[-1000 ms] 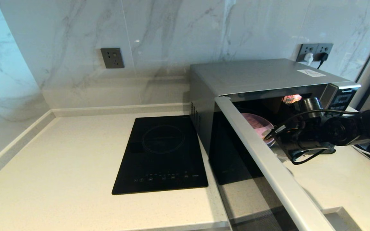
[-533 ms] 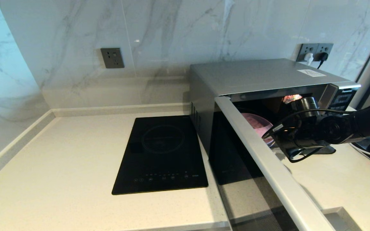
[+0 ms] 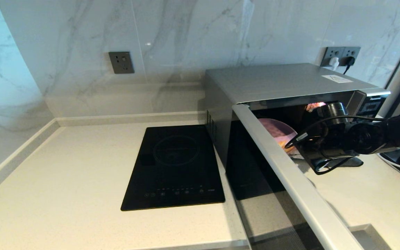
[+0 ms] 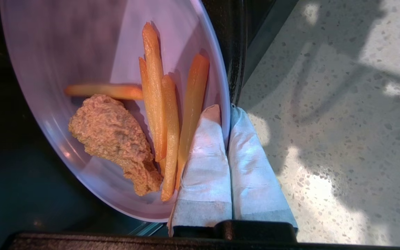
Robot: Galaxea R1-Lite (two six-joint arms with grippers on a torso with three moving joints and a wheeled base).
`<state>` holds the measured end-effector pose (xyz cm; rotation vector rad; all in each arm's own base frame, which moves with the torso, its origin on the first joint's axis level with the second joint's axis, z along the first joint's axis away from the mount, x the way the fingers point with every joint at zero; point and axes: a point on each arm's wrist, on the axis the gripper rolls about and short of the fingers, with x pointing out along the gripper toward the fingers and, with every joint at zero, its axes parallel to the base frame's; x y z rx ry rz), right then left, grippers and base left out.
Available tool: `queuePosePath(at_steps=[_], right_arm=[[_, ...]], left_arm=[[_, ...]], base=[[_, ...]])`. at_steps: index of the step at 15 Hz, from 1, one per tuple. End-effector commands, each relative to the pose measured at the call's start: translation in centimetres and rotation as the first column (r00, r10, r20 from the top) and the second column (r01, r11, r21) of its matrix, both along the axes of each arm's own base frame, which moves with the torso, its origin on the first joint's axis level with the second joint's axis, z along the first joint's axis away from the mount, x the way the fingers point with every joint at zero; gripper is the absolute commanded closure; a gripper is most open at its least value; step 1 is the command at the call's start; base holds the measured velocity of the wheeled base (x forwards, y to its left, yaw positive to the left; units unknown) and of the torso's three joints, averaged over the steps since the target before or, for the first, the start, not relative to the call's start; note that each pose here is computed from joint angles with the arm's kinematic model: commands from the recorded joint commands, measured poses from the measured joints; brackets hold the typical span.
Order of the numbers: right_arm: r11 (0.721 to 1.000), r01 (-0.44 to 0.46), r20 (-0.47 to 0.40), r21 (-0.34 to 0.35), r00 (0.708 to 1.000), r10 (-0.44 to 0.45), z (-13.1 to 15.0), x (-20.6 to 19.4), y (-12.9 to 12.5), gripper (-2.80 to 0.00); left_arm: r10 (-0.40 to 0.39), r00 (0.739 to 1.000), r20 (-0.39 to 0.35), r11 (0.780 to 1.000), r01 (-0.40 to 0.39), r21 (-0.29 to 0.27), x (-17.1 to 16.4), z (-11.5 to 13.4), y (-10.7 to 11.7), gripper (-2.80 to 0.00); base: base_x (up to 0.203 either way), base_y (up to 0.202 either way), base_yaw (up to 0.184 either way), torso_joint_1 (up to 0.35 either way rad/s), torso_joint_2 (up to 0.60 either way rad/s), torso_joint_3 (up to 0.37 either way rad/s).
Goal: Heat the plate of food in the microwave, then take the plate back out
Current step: Take the plate out of the microwave
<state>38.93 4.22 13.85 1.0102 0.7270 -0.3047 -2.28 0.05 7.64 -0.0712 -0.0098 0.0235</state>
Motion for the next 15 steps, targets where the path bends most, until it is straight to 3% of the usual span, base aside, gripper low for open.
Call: queuePosePath(at_steps=[1, 15], right_arm=[[1.000, 0.004, 0.019, 0.007, 1.000, -0.004, 0.8, -0.4, 0.0, 0.00], [1.000, 0.000, -0.037, -0.011, 0.999, 0.000, 2.3, -5.1, -0.7, 0.00]], left_arm=[[0.001, 1.000, -0.001, 1.000, -0.001, -0.001, 0.0, 0.0, 0.0, 0.00], [0.001, 1.000, -0.001, 1.000, -0.001, -0.001, 0.0, 0.0, 0.0, 0.00]], base=[[0.000, 0.000, 0.000, 0.000, 0.00, 0.000], [0.000, 0.000, 0.000, 0.000, 0.00, 0.000]])
